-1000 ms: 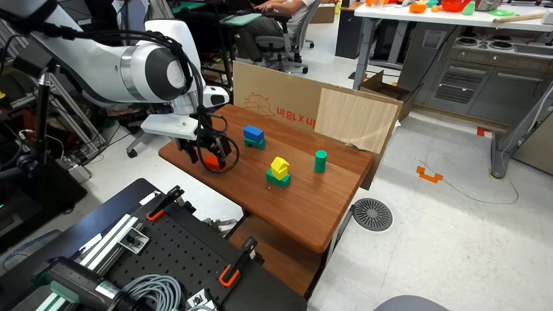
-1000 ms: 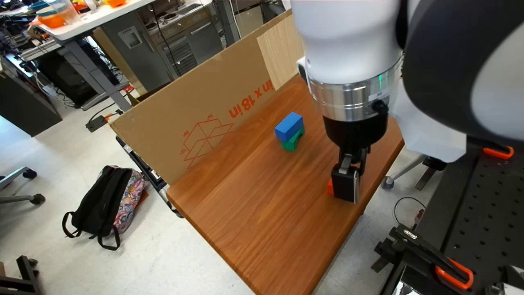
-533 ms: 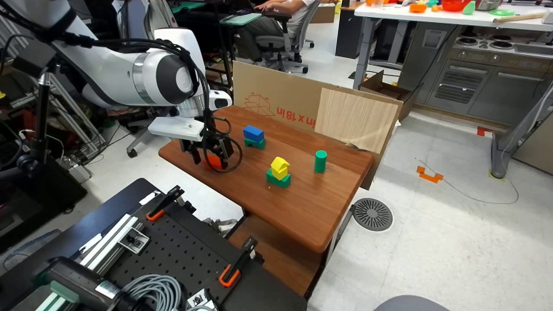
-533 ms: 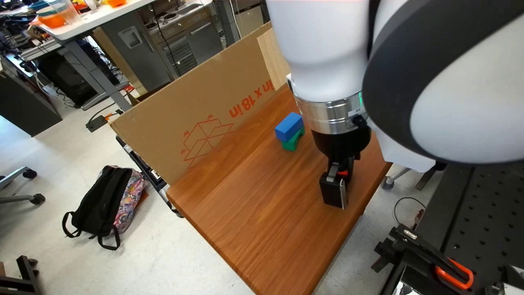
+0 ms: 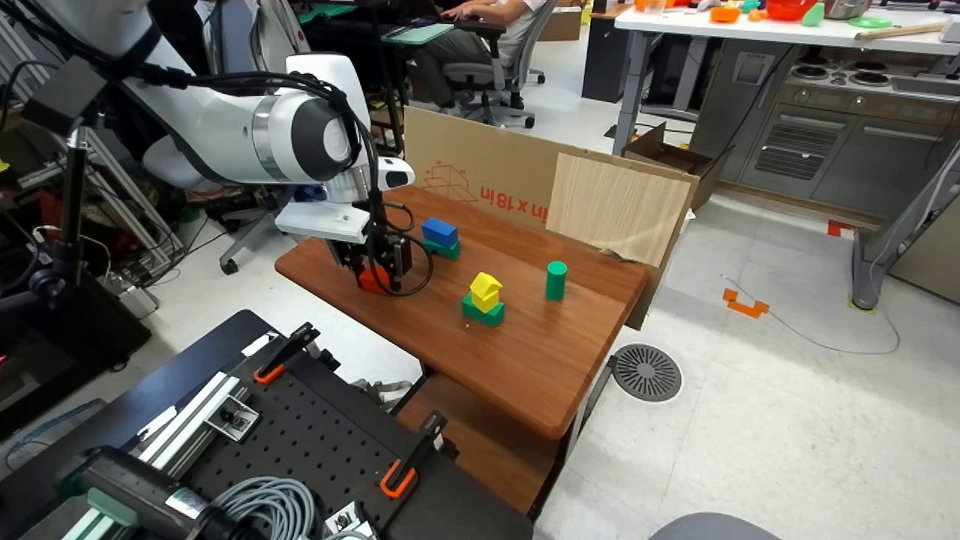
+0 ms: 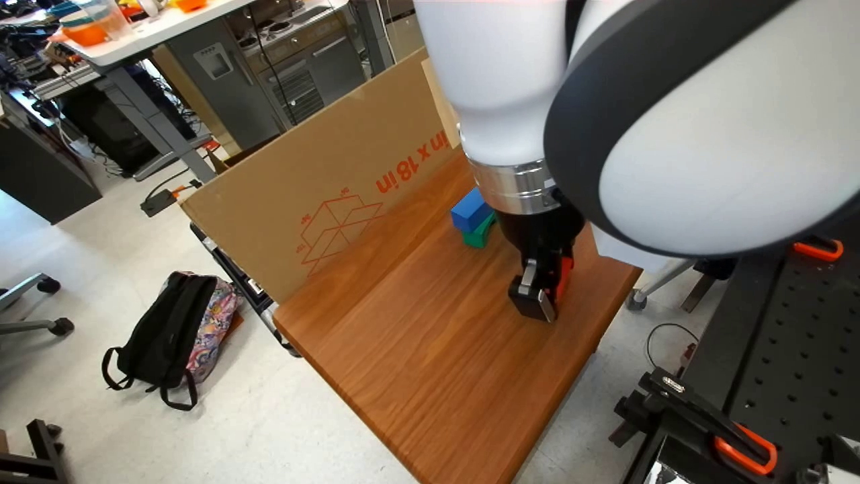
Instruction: Put the orange block on top of the blue block
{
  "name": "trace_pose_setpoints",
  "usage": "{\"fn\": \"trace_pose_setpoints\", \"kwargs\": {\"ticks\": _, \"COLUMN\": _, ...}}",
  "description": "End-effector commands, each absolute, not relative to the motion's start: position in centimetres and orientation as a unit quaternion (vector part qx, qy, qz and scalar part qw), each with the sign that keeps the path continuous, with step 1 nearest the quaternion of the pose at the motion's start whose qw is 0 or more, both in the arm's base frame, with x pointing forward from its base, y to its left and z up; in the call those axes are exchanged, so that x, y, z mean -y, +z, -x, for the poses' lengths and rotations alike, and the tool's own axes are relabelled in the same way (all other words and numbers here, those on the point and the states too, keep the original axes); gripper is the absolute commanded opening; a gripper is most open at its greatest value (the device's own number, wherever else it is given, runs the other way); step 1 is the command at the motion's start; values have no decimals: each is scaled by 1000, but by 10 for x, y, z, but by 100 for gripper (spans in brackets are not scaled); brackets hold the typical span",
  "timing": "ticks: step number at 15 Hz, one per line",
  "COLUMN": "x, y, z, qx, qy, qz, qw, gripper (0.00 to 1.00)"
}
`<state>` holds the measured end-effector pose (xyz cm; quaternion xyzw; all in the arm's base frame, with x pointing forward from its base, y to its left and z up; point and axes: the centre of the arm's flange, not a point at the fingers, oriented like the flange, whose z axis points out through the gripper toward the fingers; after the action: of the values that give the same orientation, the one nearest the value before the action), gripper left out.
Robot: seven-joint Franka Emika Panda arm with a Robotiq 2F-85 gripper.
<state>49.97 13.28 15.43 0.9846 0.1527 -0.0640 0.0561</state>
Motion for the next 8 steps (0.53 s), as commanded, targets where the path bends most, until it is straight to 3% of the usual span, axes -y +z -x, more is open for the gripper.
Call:
{"fn": "trace_pose_setpoints", "kwargs": {"ticks": 1, "x": -123, "y": 159, "z": -524, "qx": -152, "qy": -66, "qz": -984, "qw": 71, "gripper": 42}}
{"fn": "trace_pose_setpoints", "kwargs": {"ticks": 8, "x": -112, "y": 237, "z": -572, "qx": -120, "qy": -39, "qz": -991, "qw": 45, "gripper": 42}}
